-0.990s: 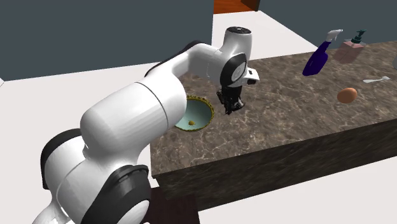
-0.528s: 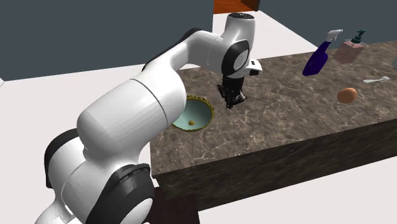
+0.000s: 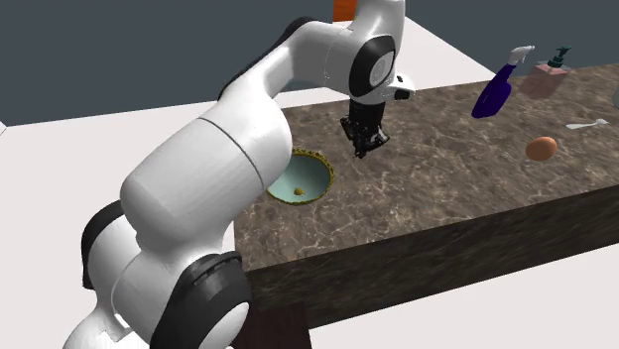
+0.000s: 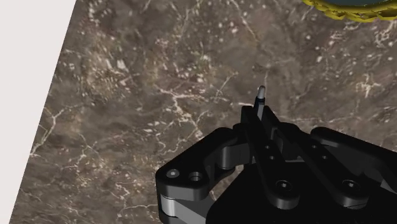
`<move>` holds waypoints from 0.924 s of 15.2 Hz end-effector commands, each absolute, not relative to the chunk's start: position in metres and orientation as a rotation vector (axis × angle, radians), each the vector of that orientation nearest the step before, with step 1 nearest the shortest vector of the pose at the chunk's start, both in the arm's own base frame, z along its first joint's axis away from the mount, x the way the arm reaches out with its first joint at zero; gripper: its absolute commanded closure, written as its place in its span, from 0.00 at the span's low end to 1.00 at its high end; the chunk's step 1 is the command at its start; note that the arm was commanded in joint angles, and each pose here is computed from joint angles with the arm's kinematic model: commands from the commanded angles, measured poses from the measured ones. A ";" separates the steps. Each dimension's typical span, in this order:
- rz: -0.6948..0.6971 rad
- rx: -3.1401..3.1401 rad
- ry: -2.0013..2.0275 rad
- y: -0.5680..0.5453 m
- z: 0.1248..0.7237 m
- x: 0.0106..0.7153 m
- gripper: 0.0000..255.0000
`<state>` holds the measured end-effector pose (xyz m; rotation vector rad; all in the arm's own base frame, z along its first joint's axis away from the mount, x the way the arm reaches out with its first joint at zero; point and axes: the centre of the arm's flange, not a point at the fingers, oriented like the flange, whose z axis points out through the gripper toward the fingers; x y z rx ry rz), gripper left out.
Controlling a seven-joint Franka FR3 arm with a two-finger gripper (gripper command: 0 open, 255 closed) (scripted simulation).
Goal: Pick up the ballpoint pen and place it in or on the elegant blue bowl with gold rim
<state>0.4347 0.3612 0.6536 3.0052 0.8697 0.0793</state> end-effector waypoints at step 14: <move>0.079 3.005 0.870 0.358 0.724 0.422 1.00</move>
